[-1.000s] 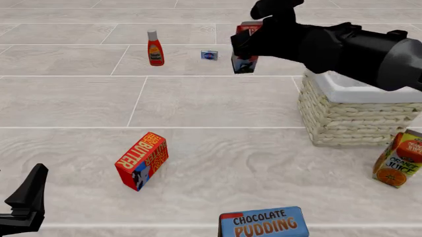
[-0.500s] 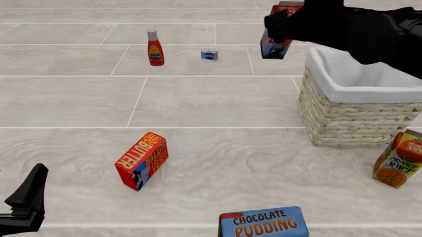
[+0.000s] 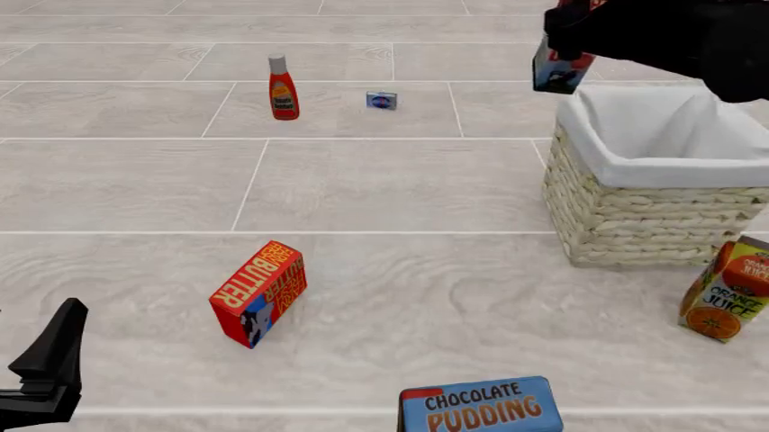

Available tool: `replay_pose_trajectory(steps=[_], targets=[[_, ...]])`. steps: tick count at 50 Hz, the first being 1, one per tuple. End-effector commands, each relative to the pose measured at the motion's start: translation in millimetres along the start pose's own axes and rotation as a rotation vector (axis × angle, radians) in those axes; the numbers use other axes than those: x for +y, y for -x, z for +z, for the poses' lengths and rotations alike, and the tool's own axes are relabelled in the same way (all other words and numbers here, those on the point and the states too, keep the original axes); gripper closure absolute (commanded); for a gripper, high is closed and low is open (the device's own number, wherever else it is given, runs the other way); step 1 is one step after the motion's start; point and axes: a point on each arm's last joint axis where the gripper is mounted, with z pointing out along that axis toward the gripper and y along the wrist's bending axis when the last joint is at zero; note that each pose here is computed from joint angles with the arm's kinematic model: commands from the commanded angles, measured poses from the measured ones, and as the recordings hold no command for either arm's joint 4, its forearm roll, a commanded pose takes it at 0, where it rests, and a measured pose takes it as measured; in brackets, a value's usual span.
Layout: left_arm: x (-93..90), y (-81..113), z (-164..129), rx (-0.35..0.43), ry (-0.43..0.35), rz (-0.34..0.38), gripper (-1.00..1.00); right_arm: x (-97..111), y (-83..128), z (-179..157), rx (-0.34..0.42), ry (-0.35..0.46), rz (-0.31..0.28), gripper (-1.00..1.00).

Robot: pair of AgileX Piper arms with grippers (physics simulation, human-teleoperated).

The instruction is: Pick the milk and place it in the basket.

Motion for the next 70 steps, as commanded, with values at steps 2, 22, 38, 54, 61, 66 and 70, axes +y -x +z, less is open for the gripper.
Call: replay_pose_trajectory(steps=[2, 22, 38, 54, 61, 66, 70], targets=[[0.0, 0.0, 0.0, 0.0, 0.0, 0.0, -1.0, -23.7, 2.2, -3.7, -0.011, -0.07, 0.009, 1.0], [0.0, 0.0, 0.0, 0.0, 0.0, 0.0, -1.0, -56.6, 3.5, -12.4, -0.002, -0.168, 0.0, 1.0], [0.0, 0.0, 0.0, 0.0, 0.0, 0.0, -1.0, -75.4, -9.8, -3.7, 0.03, -0.217, 0.023, 1.0], [0.0, 0.0, 0.0, 0.0, 0.0, 0.0, -1.0, -95.5, -28.1, 4.4, 0.069, -0.268, 0.029, 1.0], [0.0, 0.0, 0.0, 0.0, 0.0, 0.0, -1.0, -104.3, -35.9, 10.2, 0.087, -0.287, 0.035, 1.0], [0.0, 0.0, 0.0, 0.0, 0.0, 0.0, -1.0, -109.1, -43.5, 15.5, 0.105, -0.295, 0.038, 1.0], [0.0, 0.0, 0.0, 0.0, 0.0, 0.0, -1.0, -111.3, -47.5, 18.4, 0.116, -0.298, 0.042, 1.0]])
